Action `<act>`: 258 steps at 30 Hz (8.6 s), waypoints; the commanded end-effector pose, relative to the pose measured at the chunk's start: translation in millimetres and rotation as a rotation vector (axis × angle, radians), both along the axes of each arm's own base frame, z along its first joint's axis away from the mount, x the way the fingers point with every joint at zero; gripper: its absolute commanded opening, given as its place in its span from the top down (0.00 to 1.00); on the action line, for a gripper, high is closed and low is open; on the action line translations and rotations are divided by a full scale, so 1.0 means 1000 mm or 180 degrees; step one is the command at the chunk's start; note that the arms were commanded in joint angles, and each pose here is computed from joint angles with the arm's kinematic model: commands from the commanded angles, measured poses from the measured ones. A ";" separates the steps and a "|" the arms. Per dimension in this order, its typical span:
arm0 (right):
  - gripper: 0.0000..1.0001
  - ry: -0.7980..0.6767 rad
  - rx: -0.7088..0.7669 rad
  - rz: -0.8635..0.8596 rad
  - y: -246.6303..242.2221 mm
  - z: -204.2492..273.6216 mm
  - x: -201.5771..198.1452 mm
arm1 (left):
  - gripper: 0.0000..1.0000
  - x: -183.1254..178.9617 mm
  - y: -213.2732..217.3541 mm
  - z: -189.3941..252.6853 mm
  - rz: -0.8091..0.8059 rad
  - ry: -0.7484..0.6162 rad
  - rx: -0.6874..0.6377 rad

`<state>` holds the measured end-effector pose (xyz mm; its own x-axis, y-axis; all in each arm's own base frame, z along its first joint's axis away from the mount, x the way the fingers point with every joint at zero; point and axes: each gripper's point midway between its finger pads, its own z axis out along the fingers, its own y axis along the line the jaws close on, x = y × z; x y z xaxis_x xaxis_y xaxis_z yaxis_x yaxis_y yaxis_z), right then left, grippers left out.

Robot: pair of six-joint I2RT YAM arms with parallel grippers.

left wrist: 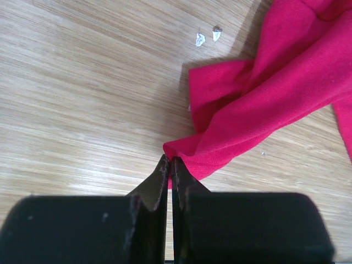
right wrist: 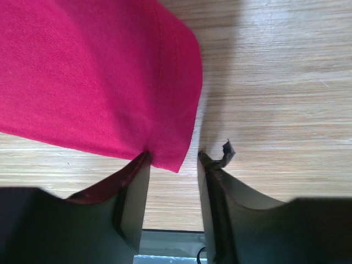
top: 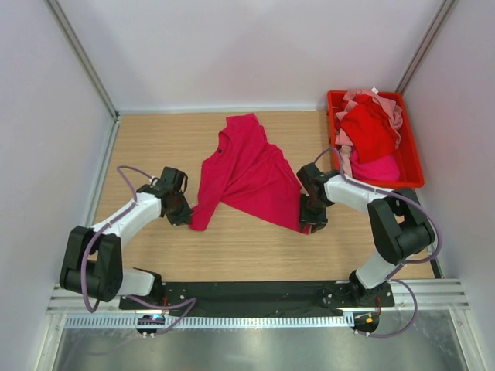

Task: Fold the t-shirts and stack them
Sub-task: Flatten the tshirt out, then fold the tshirt

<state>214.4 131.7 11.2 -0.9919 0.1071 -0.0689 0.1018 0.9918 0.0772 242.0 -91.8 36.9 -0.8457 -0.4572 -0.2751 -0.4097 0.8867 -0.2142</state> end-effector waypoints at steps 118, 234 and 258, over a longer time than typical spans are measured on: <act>0.99 -0.1043 0.1352 -0.0595 -0.005 0.107 0.032 | 0.99 -0.120 0.112 0.214 0.1654 -0.2893 -0.0277; 0.96 -0.2264 0.0715 -0.0983 -0.059 0.093 0.426 | 1.00 0.227 0.046 0.142 0.0680 -0.1155 -0.0230; 0.51 -0.1761 0.0603 -0.0932 -0.060 0.072 0.390 | 0.42 0.162 0.063 0.094 0.0896 -0.0596 0.0031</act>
<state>606.8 71.0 57.9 -0.7478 0.4338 -0.5026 0.2798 0.8925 0.3539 411.5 -36.1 111.0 -0.6308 -0.6749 -0.3829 -0.6047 0.7368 -0.3025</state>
